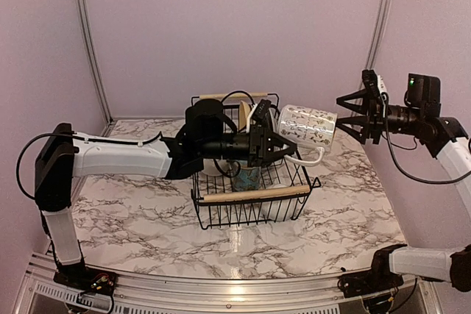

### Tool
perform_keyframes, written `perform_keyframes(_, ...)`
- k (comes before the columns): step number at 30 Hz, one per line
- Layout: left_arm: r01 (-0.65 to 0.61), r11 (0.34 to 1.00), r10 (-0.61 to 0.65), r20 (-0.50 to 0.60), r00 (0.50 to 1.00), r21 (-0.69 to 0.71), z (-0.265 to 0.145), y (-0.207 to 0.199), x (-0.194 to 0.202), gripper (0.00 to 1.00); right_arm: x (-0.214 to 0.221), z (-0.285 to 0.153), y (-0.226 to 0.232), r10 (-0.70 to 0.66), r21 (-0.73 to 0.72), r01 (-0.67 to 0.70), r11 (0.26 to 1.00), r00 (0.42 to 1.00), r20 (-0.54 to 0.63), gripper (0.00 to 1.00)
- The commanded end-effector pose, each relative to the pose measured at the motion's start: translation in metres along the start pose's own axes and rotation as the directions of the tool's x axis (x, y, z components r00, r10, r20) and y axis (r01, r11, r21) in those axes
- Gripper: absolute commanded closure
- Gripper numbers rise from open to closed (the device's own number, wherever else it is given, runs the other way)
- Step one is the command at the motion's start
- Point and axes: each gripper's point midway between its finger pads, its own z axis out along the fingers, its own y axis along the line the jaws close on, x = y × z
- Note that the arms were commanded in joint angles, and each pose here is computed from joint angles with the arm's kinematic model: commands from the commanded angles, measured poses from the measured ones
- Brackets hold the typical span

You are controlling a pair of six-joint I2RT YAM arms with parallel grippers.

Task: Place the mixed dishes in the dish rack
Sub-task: Pass from the right arm to the left, then place the upside down cup on the dish rack.

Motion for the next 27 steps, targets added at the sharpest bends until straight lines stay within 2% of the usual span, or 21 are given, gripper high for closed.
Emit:
perform_keyframes(1,-0.262,0.957,0.271,0.066,0.96,-0.121,-0.034,-0.041,-0.045,1.0,0.013,-0.002,0.012,0.015,-0.012,-0.016,1.0,0.999,-0.051,0.32)
perform_keyframes(5,-0.356,0.857,0.367,-0.045,0.929,-0.372,-0.053,-0.019,-0.051,1.0,0.029,-0.004,0.02,0.031,-0.002,-0.031,1.0,0.996,-0.079,0.31)
perform_keyframes(10,-0.456,0.675,0.429,-0.195,0.882,-0.58,-0.086,0.007,-0.054,1.0,0.041,-0.007,0.027,0.047,0.014,-0.046,0.999,0.995,-0.091,0.3)
perform_keyframes(16,-0.569,0.467,0.39,-0.42,0.82,-0.677,-0.128,0.033,-0.039,1.0,0.057,-0.004,0.03,0.086,0.016,-0.085,0.996,0.991,-0.102,0.3)
perform_keyframes(22,-0.633,0.314,0.337,-0.54,0.771,-0.708,-0.155,0.05,-0.033,1.0,0.065,-0.002,0.032,0.112,0.008,-0.112,0.994,0.989,-0.099,0.3)
perform_keyframes(27,-0.7,0.279,0.311,-0.627,0.714,-0.657,-0.154,0.057,-0.02,1.0,0.069,0.0,0.034,0.133,0.003,-0.133,0.991,0.987,-0.093,0.3)
